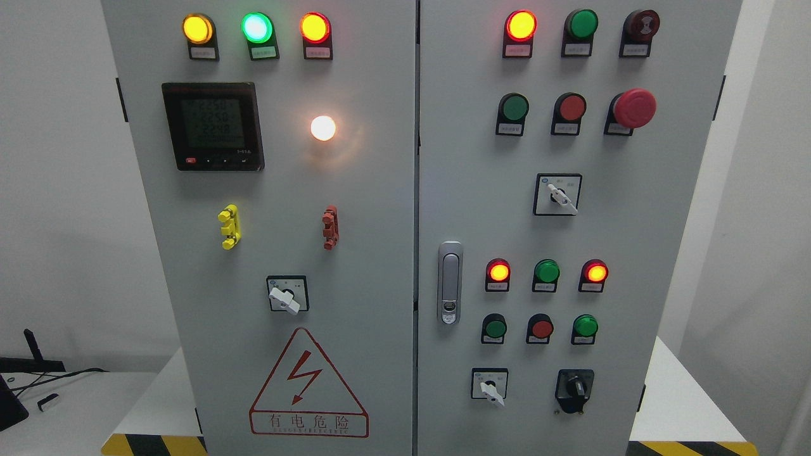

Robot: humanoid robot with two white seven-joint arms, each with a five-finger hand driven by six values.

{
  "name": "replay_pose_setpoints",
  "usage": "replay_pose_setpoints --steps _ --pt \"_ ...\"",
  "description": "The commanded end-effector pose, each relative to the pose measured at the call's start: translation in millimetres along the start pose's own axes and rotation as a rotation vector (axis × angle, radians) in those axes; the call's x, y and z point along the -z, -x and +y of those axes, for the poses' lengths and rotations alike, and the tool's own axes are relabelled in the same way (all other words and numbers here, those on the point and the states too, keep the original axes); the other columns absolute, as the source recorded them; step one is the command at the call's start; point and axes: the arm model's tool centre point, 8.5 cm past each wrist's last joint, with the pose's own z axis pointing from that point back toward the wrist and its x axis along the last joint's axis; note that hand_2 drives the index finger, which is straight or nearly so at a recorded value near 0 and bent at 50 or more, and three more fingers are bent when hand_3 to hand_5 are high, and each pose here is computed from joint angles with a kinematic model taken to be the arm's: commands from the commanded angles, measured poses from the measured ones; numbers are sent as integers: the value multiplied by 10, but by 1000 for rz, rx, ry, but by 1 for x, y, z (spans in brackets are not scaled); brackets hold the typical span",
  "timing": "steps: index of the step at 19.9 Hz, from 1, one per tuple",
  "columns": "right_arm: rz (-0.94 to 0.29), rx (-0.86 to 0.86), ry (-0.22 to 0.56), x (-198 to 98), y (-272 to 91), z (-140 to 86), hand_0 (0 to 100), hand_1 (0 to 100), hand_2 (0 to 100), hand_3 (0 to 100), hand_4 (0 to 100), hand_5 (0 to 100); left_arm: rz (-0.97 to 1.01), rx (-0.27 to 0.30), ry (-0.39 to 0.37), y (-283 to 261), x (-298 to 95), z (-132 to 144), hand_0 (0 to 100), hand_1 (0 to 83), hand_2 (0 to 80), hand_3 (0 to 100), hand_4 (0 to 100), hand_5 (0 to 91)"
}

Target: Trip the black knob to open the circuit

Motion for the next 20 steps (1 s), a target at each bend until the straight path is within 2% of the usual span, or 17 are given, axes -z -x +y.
replay_pose_setpoints --steps 1,3,7,9,10,11,12,14,18,20 --pt "-352 -29 18 -33 -54 -9 0 114 65 181 64 71 -1 30 4 0 0 0 120 389 0 0 0 0" --pt "-467 -71 14 -64 -65 -18 0 141 73 198 81 95 -1 30 5 0 0 -1 120 389 0 0 0 0" --pt "-678 -109 26 -130 -74 -18 1 156 85 220 102 122 -1 30 5 0 0 -1 120 389 0 0 0 0" --pt "-874 -123 31 -164 -93 -19 11 217 139 334 218 198 -1 30 4 0 0 0 120 389 0 0 0 0" --pt "-991 -139 68 -178 -103 -28 13 257 161 384 280 239 -1 30 4 0 0 0 120 389 0 0 0 0" --pt "-1059 -149 112 -188 -108 -39 15 317 189 455 367 299 -1 30 5 0 0 -1 120 389 0 0 0 0" --pt "-1103 -151 161 -198 -114 -51 21 429 230 563 481 392 -1 30 4 0 0 0 120 389 0 0 0 0" --pt "-1179 -149 228 -221 -131 -70 57 494 276 672 584 470 -1 30 4 0 0 0 120 389 0 0 0 0" --pt "-1305 -81 286 -267 -163 -93 121 530 324 765 670 576 -1 30 4 0 0 0 120 389 0 0 0 0" --pt "-1339 -86 294 -278 -172 -94 138 532 338 779 688 596 -1 30 5 0 0 -1 120 389 0 0 0 0"
